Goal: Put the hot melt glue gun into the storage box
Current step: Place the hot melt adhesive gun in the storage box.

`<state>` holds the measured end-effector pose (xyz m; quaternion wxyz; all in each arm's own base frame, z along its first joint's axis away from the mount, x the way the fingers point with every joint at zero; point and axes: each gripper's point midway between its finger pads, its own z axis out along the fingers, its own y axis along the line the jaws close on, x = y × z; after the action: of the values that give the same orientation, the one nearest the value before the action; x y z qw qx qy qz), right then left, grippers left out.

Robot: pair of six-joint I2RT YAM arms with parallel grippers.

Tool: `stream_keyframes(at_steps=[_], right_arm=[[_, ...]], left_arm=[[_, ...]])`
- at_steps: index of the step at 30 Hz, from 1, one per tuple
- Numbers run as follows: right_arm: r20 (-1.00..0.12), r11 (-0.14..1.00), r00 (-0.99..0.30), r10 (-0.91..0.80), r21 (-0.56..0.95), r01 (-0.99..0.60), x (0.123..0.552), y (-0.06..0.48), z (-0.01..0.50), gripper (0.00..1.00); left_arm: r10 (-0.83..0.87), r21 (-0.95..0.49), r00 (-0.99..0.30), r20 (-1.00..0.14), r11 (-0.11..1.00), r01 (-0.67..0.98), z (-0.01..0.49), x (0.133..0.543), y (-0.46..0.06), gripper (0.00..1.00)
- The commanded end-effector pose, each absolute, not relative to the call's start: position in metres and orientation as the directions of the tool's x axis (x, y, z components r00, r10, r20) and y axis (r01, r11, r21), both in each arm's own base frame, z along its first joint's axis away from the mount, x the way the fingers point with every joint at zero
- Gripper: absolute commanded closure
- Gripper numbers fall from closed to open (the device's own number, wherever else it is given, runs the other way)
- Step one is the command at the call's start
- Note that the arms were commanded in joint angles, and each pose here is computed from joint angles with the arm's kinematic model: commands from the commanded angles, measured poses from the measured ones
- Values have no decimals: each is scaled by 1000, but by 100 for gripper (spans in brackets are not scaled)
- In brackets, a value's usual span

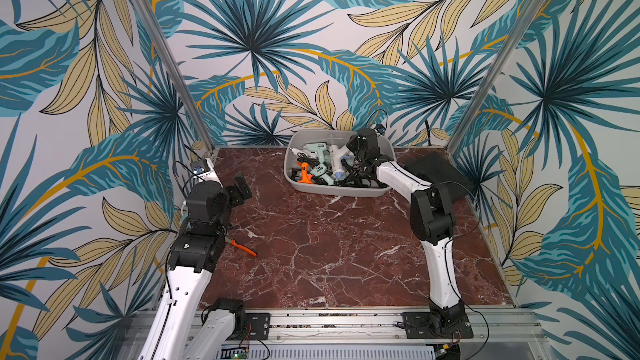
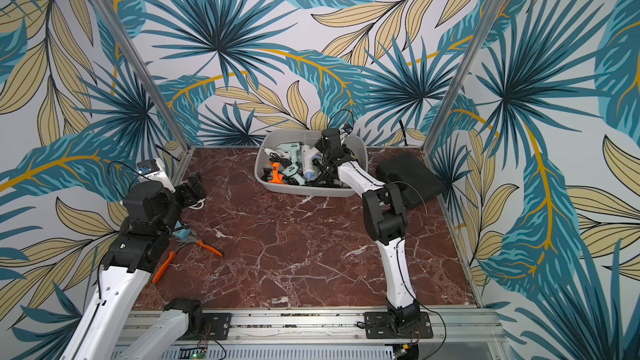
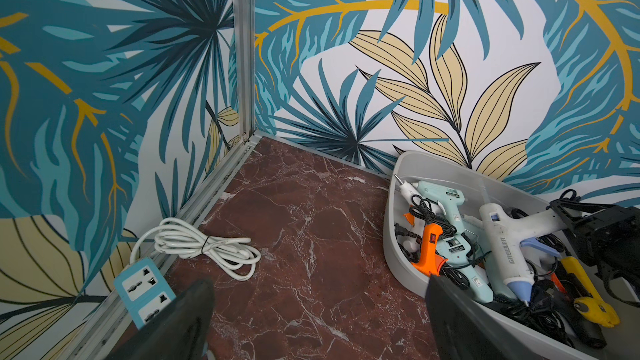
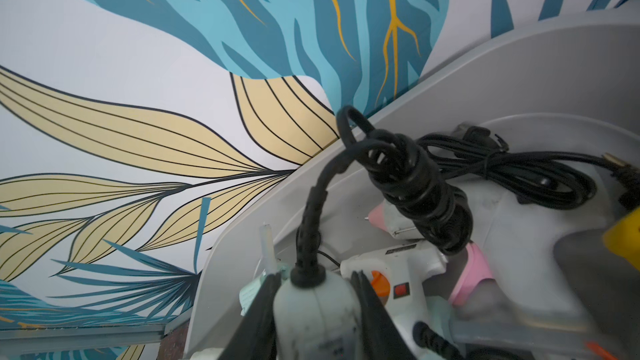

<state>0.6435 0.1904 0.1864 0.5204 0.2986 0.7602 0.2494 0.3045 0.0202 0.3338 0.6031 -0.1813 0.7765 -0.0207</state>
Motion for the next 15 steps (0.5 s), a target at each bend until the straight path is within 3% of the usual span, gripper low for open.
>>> stream_keyframes(at_steps=[1,12,15], right_arm=[[-616,639,-174,768,756,143,657,187,214,100],[-593,622,-188,783,743,247,648,176,159,100],[-586,617,-194,787,745,254,641,174,150,95]], left_arm=[[-304,-250,-203,-931,935,-253,330,307,21,0],[-306,-251,-216,-927,935,-249,324,310,19,0],[-305,-247,-220,-927,935,-256,322,309,20,0]])
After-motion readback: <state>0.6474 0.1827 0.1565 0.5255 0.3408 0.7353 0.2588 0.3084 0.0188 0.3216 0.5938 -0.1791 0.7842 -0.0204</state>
